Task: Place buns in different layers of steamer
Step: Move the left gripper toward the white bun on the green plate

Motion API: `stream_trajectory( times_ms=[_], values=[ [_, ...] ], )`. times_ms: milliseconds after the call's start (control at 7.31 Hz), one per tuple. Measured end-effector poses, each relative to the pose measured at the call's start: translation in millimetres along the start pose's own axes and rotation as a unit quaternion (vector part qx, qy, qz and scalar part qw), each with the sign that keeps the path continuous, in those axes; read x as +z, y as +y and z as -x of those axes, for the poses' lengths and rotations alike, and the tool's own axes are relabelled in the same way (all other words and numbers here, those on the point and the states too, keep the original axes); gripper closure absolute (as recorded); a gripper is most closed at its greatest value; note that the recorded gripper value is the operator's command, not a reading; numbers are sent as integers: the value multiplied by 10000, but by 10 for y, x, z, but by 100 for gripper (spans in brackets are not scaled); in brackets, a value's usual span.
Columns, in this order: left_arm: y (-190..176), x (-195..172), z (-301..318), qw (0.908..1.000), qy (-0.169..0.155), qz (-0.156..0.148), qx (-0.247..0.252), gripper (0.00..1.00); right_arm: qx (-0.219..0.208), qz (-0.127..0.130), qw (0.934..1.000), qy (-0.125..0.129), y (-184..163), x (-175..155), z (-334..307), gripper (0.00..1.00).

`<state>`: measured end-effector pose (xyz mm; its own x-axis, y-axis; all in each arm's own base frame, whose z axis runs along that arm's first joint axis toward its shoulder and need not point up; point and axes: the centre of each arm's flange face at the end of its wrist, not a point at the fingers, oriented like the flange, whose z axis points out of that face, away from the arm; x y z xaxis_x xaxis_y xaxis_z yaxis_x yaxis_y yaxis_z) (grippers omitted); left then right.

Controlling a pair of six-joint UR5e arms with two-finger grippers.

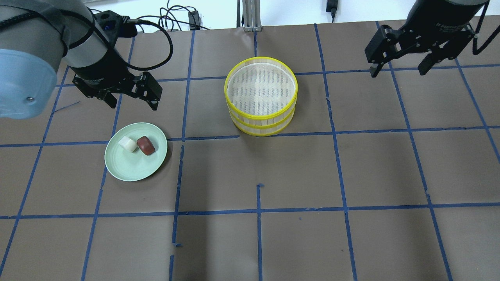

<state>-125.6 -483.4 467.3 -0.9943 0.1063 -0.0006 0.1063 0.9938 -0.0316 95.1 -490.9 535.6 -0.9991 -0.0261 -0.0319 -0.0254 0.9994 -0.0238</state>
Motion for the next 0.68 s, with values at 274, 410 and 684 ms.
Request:
stream_trajectory(
  times_ms=[274, 410, 684],
  values=[
    [-2, 1, -1, 10000, 13, -4, -1, 0, 0, -55, 10000, -3, -14, -7, -1, 0],
    [-6, 18, 22, 10000, 7, 20, -15, 0, 0, -70, 10000, 0, -17, -10, -3, 0],
    [0, 132, 184, 9998, -13, 154, -122, 0, 3, -76, 10000, -3, -17, -12, -5, 0]
  ],
)
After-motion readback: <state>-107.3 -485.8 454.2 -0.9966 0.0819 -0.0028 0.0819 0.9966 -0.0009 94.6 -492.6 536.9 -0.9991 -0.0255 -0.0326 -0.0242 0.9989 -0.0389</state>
